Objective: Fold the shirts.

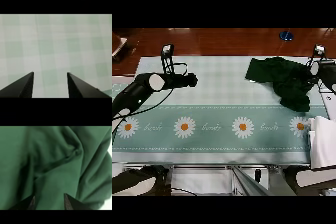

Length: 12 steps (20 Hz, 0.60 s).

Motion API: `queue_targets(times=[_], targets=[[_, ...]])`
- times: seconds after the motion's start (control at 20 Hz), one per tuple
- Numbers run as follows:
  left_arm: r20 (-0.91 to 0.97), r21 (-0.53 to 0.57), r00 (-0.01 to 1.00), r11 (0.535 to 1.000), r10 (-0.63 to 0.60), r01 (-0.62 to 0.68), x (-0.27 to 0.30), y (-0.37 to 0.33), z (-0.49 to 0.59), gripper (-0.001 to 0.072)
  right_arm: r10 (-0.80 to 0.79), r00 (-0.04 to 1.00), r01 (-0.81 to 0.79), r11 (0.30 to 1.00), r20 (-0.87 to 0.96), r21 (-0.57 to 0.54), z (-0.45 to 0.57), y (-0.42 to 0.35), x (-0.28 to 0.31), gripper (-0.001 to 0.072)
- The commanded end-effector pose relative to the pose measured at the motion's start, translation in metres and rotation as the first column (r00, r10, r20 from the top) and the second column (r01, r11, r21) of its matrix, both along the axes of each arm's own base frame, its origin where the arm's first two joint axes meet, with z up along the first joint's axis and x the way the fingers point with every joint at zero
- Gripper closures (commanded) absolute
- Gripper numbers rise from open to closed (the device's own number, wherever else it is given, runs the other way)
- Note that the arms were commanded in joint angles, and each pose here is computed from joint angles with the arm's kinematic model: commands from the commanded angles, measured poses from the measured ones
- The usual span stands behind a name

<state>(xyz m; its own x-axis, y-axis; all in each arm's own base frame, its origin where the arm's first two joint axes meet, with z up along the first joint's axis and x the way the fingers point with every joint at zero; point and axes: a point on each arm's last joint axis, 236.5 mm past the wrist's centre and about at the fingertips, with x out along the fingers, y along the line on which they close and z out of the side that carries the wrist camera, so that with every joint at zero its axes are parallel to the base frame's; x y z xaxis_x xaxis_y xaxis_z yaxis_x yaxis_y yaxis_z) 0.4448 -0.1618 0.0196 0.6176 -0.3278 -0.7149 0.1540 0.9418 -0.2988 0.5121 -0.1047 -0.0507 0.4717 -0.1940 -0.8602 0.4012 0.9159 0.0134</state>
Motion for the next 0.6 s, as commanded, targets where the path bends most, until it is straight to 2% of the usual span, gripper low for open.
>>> queue_targets(times=[0.0,0.15,0.2,0.25,0.3,0.35,0.45,0.55], targets=[[-0.003,0.002,1.000,1.000,0.001,-0.001,0.001,0.000,-0.003,0.0200,0.024,0.993,-0.017,0.998,-0.116,0.065,-0.042,-0.002,0.002,0.0296],[-0.019,-0.016,1.000,1.000,0.004,-0.004,-0.001,-0.003,-0.005,0.0201,0.058,0.988,-0.035,0.986,-0.145,0.161,-0.058,0.021,-0.001,0.0334],[-0.042,-0.016,0.999,1.000,-0.002,0.001,-0.005,-0.003,-0.008,0.0201,0.060,0.983,-0.029,0.983,-0.172,0.179,-0.062,0.025,-0.007,0.0410],[-0.070,-0.010,0.997,1.000,-0.010,0.010,-0.011,-0.003,-0.011,0.0201,0.078,0.976,-0.038,0.981,-0.204,0.189,-0.064,0.028,-0.015,0.0514],[-0.112,-0.001,0.993,1.000,-0.023,0.023,-0.019,-0.001,-0.014,0.0201,0.127,0.965,-0.077,0.974,-0.230,0.213,-0.063,0.036,-0.022,0.0649],[-0.154,0.015,0.987,0.999,-0.043,0.046,-0.026,0.003,-0.015,0.0200,0.185,0.954,-0.125,0.960,-0.235,0.249,-0.059,0.048,-0.026,0.0691],[-0.249,0.063,0.968,0.996,-0.044,0.062,-0.042,0.029,-0.011,0.0200,0.263,0.950,-0.196,0.924,-0.171,0.328,-0.033,0.073,-0.024,0.0691],[-0.307,0.121,0.952,0.992,-0.003,0.042,-0.059,0.065,-0.002,0.0200,0.292,0.956,-0.266,0.894,-0.017,0.360,0.024,0.093,-0.011,0.0691]])
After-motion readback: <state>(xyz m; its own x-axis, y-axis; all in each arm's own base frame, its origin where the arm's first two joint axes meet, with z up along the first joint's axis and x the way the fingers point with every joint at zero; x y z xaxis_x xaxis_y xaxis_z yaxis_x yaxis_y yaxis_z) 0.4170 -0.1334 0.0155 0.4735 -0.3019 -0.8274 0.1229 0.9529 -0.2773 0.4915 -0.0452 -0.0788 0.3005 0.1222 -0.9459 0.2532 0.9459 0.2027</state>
